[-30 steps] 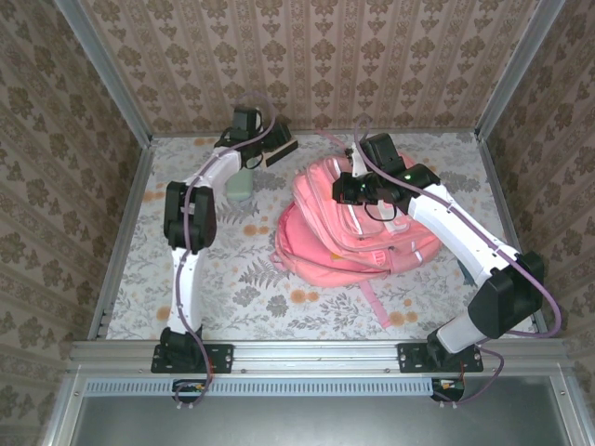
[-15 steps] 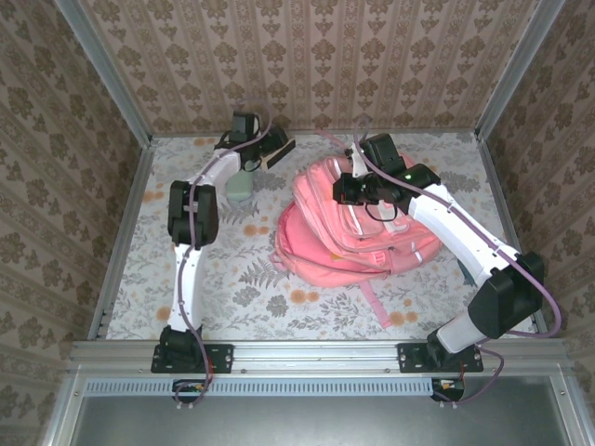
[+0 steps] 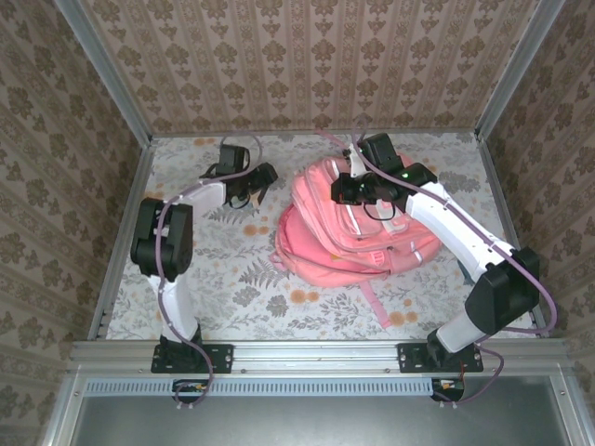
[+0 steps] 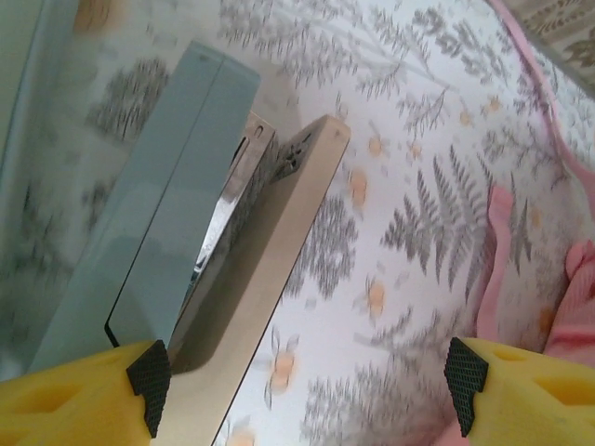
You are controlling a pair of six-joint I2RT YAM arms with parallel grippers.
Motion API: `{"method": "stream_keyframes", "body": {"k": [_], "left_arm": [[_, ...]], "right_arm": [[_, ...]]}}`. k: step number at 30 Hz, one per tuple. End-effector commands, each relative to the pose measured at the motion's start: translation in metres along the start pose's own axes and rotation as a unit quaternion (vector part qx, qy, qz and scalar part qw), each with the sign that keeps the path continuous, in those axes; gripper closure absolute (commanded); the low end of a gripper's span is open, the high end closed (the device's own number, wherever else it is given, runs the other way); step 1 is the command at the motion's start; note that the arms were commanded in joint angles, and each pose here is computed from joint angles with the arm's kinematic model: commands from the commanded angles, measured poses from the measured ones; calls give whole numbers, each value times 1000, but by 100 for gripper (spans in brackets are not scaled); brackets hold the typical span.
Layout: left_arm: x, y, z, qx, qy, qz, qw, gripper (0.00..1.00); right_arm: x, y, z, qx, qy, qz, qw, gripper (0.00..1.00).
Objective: Pack books, pencil case, and school supplies into a backpack
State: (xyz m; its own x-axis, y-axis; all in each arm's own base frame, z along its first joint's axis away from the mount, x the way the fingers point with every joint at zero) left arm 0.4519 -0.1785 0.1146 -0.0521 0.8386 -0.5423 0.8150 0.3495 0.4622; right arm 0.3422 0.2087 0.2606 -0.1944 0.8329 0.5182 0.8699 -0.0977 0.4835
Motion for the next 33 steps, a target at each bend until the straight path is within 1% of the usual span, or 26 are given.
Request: {"method": "stream_keyframes", "body": {"k": [1, 3, 5, 9, 11, 12, 13, 14, 15, 19, 20, 22, 23, 24, 25, 29, 33], "left_arm": [[13, -42, -13, 38, 39, -20, 998, 19], [10, -55, -24, 44, 48, -7, 998, 19], [5, -61, -35, 44, 58, 18, 997, 19], [-10, -55, -51, 39, 83, 89, 992, 20], [-14, -50, -53, 42, 98, 128, 986, 23], [-13, -45, -53, 42, 112, 148, 982, 25], [-24, -53, -50, 51, 120, 182, 975, 28], [-27, -53, -48, 54, 130, 202, 969, 30], [-27, -54, -44, 62, 144, 222, 962, 35], [-26, -58, -28, 81, 192, 272, 940, 51], [-26, -58, -25, 85, 201, 280, 935, 54], [-23, -57, -20, 86, 226, 295, 924, 57], [-22, -56, -19, 85, 234, 299, 921, 59], [-21, -54, -18, 82, 241, 302, 919, 63], [-21, -51, -19, 76, 244, 302, 918, 64], [-26, -43, -24, 54, 243, 306, 919, 61], [-23, -39, -17, 59, 244, 313, 916, 60]], "right_arm": [[16, 14, -8, -21, 40, -5, 999, 100], [17, 14, -9, -23, 40, -6, 999, 100], [16, 14, -9, -24, 39, -7, 999, 100], [16, 13, -10, -25, 40, -8, 999, 100], [16, 12, -10, -25, 42, -6, 999, 100], [16, 12, -10, -27, 43, -4, 999, 100], [17, 12, -11, -28, 44, -4, 999, 100], [16, 11, -12, -28, 44, -3, 999, 100], [16, 11, -13, -30, 44, -2, 999, 100], [15, 8, -15, -31, 41, 0, 999, 100], [14, 8, -15, -32, 40, 0, 999, 100], [14, 7, -16, -31, 40, 1, 999, 100], [14, 6, -17, -31, 40, 0, 999, 100], [14, 6, -17, -31, 40, 0, 999, 100], [14, 6, -18, -31, 39, -1, 999, 100], [13, 5, -17, -30, 39, -1, 999, 100], [14, 5, -16, -28, 42, -1, 999, 100]]}}
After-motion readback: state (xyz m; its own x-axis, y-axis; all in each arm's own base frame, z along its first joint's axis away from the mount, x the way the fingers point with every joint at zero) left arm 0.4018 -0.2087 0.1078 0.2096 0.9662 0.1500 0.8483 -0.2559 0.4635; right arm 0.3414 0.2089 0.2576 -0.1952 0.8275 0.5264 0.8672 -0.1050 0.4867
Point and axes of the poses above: each hand's point on the last joint's axis, 136 mm out from that joint toward the fingers, its own z axis out along the fingers, its own x axis along the line the jaws close on, y = z × x, the point moved 4 cm from there along -z, back along the fingers, and after that the axes turned 2 degrees about z, right-handed, at the moved point
